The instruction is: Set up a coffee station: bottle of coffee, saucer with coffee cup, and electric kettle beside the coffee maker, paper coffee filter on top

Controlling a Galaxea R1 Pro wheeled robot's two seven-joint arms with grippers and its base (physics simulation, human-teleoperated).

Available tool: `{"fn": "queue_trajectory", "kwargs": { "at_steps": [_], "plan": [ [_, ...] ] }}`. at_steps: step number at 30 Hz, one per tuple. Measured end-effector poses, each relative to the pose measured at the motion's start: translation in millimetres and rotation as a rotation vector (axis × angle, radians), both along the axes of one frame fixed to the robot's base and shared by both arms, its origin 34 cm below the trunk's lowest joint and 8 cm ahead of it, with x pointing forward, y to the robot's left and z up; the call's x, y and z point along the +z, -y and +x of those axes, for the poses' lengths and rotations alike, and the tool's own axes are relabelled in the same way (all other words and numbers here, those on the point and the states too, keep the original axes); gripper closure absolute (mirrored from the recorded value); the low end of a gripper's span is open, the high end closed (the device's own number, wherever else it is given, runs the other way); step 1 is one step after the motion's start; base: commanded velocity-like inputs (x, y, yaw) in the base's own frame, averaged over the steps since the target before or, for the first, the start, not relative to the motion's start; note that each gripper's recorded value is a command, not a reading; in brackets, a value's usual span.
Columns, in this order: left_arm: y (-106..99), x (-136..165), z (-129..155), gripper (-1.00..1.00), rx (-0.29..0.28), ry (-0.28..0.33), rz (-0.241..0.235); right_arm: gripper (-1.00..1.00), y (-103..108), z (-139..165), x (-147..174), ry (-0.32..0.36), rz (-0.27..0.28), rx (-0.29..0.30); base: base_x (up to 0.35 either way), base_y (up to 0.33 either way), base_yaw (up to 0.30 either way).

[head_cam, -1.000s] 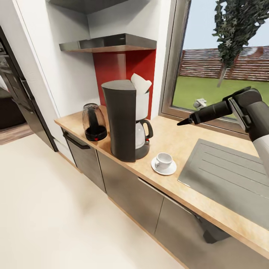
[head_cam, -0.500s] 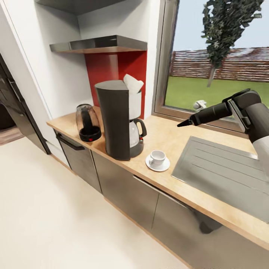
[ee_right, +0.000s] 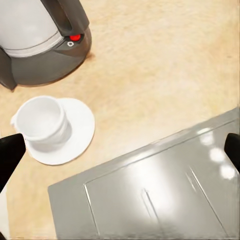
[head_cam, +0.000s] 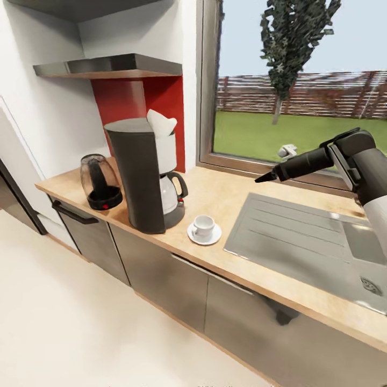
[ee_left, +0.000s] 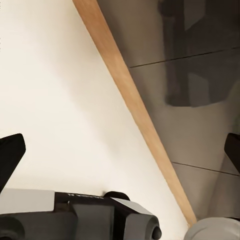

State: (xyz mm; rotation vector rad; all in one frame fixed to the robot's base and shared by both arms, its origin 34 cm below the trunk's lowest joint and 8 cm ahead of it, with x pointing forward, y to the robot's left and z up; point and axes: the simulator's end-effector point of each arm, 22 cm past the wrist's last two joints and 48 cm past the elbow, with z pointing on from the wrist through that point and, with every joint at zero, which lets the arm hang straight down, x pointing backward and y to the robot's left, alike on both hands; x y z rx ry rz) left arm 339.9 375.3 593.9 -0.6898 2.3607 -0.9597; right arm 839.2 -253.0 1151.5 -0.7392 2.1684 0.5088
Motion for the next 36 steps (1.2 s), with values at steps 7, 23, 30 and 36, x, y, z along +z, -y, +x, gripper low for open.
{"fn": "queue_trajectory", "kwargs": {
  "at_steps": [7, 23, 30, 36],
  "plan": [
    [0.0, 0.2, 0.5, -1.0, 0.0, 0.001, 0.0, -1.0, 0.1, 0.0, 0.7, 0.002, -0.001, 0.0, -0.216, 0.174, -0.085],
    [0.0, 2.3, 3.3, -1.0, 0.0, 0.012, 0.0, -1.0, 0.4, -2.7, 7.7, 0.013, -0.003, -0.003, -0.143, 0.067, -0.181],
    [0.0, 2.6, 3.3, -1.0, 0.0, 0.013, 0.0, -1.0, 0.4, -3.1, 8.4, 0.014, -0.004, -0.003, -0.159, 0.072, -0.01],
    [0.0, 2.6, 3.2, -1.0, 0.0, 0.013, 0.0, -1.0, 0.5, -3.1, 8.4, 0.014, -0.004, -0.003, -0.036, 0.021, -0.001]
  ]
}}
